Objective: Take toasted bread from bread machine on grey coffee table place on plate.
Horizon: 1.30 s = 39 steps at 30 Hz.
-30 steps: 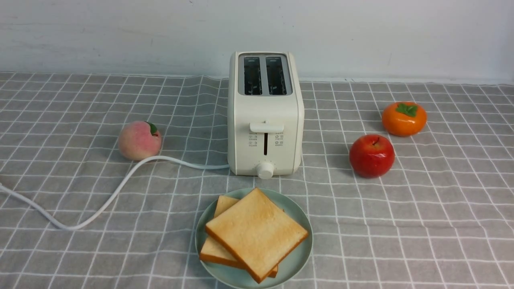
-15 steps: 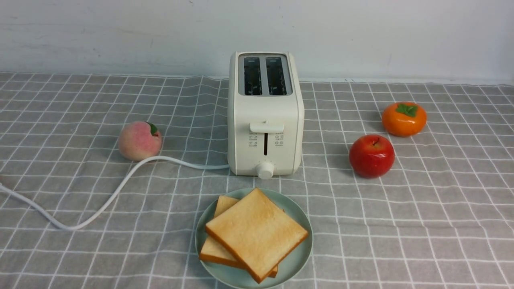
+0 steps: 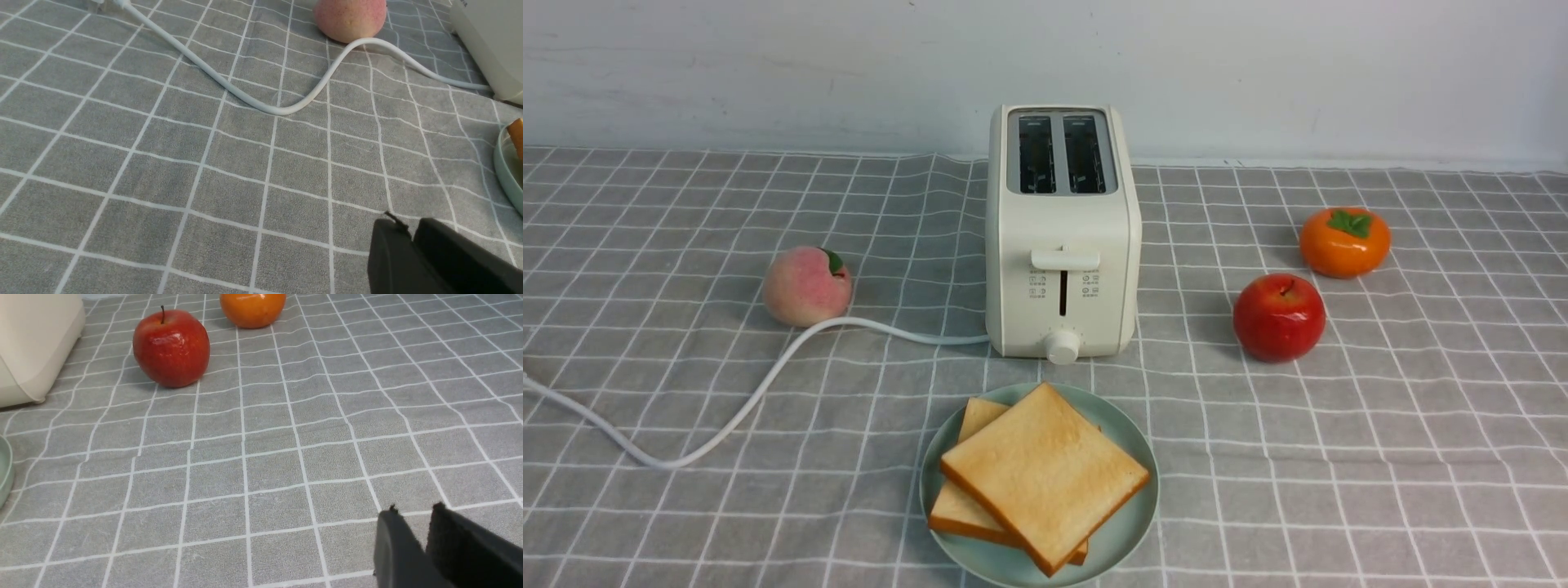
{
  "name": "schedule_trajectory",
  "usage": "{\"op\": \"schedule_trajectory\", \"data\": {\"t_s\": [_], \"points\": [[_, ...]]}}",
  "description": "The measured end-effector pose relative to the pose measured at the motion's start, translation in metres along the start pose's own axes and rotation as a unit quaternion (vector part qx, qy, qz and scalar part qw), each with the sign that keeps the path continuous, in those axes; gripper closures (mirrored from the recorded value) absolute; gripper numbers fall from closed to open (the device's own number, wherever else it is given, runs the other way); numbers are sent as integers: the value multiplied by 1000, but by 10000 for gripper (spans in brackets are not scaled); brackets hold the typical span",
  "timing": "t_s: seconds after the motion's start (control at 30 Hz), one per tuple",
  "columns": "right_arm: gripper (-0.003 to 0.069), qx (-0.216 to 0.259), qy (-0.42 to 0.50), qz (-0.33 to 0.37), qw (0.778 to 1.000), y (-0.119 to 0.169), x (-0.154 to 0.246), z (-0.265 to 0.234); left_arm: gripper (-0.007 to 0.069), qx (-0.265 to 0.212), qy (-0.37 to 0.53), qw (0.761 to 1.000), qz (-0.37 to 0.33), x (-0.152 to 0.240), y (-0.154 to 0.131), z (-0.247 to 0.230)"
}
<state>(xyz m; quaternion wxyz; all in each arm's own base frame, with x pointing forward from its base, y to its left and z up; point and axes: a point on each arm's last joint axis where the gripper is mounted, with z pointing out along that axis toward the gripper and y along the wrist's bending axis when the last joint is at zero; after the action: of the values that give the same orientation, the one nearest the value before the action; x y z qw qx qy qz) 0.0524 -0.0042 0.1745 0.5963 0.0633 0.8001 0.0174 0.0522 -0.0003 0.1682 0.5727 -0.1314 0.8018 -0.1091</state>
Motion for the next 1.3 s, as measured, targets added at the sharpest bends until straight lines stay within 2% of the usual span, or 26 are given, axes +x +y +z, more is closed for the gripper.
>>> {"op": "schedule_trajectory", "data": {"t_s": [1.3], "points": [[491,0,0,0,1000,0,0,0,533,0,0,1000,0,0,0,0]]}}
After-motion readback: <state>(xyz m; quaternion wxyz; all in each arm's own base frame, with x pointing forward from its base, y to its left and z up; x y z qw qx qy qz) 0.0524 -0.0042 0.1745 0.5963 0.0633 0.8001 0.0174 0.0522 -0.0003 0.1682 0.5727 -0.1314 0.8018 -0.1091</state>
